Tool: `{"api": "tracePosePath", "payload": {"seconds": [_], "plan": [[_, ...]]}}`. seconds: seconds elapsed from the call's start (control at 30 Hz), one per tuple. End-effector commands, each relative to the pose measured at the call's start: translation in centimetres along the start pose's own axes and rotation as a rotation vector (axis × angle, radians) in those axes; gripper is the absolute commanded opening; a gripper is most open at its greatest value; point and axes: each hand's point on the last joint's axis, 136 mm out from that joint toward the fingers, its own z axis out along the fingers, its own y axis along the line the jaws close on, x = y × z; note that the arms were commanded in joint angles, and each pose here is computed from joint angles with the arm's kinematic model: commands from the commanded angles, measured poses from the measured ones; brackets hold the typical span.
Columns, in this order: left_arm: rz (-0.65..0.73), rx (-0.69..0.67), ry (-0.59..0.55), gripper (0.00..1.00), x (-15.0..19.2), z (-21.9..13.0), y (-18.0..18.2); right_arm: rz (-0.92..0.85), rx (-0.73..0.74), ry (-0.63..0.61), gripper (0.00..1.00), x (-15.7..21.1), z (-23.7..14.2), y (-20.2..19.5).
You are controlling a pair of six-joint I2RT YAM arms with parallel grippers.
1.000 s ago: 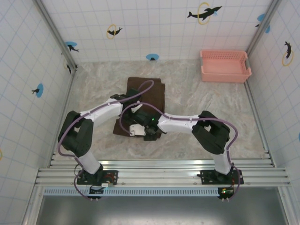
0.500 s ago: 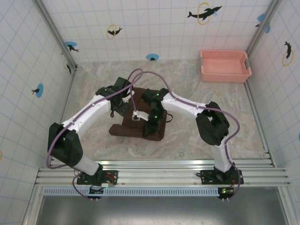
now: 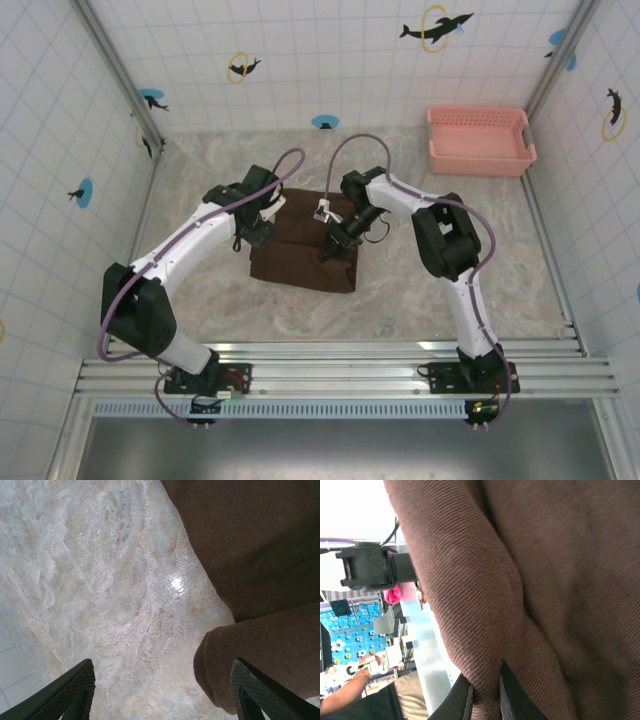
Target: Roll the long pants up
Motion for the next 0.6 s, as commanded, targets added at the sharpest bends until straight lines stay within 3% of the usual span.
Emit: {"api": "tracePosePath", "payload": {"seconds": [0.0,0.2,0.4,0.57], "plan": [[-0.018,0.031,-0.051,0.72,-1.0,-1.8,0.0,0.002,0.048,0.021,0.15,-1.3,0.7,-1.6],[-0.039,0.111,-0.038,0.71,-1.8,-0.1,-2.8,-0.007,0.181,0.037,0.18,-2.3,0.2,-5.1],[-0.055,0.181,0.031,0.68,-2.0,4.2,-5.6,0.003,0.241,0.031,0.20,-2.6,-0.7,-6.4],[-0.083,0.212,0.114,0.66,-2.1,7.7,-7.2,-0.041,0.323,0.026,0.33,-2.8,-2.0,-6.2]]}}
